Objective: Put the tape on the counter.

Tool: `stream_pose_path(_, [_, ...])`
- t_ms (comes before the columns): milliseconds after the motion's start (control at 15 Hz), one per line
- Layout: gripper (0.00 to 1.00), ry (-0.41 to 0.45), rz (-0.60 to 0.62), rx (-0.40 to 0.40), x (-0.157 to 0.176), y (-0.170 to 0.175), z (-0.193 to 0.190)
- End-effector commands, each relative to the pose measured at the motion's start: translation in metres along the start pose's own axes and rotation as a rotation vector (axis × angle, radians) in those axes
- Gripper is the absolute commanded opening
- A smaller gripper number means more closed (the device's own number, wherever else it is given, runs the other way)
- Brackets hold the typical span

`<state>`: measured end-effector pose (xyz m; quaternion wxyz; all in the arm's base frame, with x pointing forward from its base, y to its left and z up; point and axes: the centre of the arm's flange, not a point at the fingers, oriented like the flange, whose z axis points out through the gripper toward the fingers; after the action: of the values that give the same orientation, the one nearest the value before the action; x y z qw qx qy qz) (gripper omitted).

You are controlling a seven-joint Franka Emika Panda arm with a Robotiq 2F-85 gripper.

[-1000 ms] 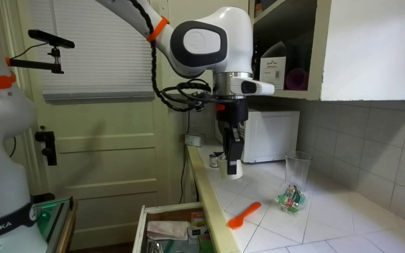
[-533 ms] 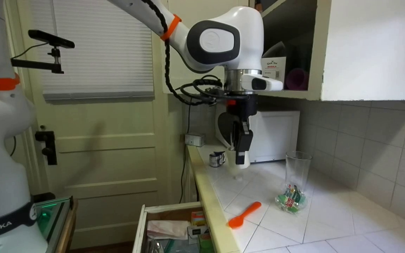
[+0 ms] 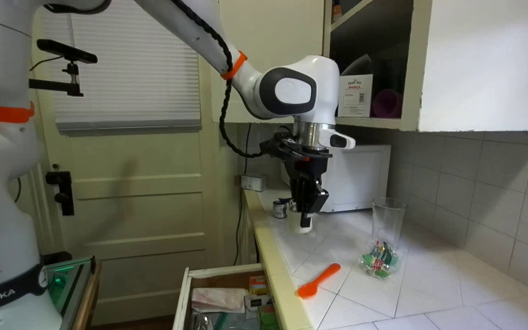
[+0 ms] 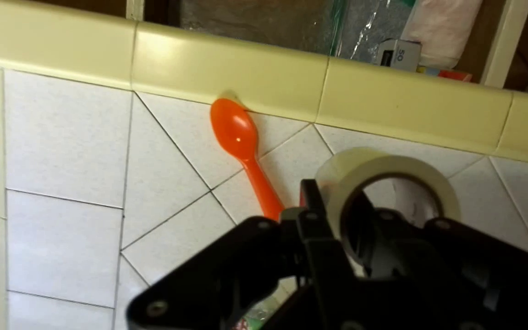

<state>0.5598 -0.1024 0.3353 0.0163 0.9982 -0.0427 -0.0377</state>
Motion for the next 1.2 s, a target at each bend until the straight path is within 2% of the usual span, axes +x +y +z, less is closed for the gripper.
stream_pose_path(0, [0.04,-0.044,-0.088,-0.045,0.039,-0.016,0.016])
stream_pose_path(267, [0.04,-0.041,-0.129,-0.096,0.066,-0.03,0.024])
stream_pose_path(400, [0.04,-0.067,-0.163,-0.116,0.075,-0.033,0.029])
stream_pose_path(867, [0.04,-0.17,-0.245,-0.123,0.087,-0.033,0.044])
stream_pose_path(1133, [0.04,-0.184,-0.27,-0.143,0.089,-0.033,0.047])
